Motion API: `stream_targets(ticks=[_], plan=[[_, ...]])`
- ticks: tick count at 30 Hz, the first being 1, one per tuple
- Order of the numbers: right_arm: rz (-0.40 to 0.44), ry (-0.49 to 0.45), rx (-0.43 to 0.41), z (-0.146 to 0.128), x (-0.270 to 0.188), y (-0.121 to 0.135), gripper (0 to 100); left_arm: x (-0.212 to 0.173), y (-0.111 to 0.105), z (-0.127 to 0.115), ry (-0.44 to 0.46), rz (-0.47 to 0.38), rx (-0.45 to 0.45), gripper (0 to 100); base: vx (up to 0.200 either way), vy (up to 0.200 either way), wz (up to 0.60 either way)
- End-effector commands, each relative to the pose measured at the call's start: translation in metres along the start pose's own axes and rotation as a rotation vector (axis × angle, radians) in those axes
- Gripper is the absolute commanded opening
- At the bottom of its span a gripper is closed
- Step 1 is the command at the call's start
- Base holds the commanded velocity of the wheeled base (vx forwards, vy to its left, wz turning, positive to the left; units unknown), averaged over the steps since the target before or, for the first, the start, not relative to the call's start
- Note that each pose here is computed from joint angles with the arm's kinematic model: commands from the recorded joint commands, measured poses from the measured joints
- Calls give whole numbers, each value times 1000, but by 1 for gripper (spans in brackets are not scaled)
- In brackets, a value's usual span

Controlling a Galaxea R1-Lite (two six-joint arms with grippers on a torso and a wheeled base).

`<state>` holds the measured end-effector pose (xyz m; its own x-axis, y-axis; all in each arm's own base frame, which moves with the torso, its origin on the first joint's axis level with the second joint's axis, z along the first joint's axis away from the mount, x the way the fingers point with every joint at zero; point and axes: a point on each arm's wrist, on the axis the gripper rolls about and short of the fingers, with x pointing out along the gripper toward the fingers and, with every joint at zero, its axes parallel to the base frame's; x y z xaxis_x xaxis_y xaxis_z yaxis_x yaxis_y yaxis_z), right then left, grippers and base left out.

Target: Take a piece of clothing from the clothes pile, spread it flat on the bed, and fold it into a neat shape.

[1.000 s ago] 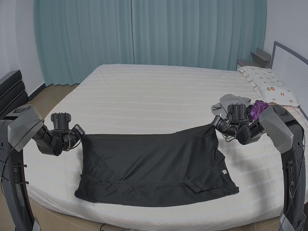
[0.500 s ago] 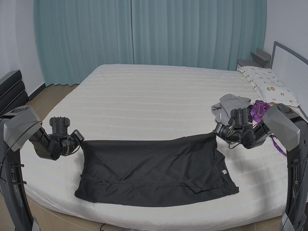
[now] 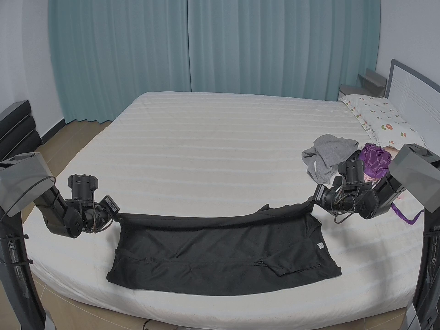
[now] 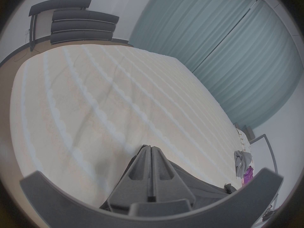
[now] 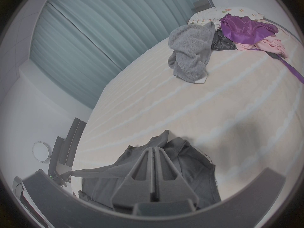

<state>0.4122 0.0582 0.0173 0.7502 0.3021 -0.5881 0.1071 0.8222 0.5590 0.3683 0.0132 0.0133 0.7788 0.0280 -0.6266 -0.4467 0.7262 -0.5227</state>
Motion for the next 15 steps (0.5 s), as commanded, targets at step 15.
stream_targets(ticks=[15], plan=[[26, 42, 18, -23, -35, -26, 0, -34, 24, -28, 115, 45, 12, 0, 0, 0, 0]])
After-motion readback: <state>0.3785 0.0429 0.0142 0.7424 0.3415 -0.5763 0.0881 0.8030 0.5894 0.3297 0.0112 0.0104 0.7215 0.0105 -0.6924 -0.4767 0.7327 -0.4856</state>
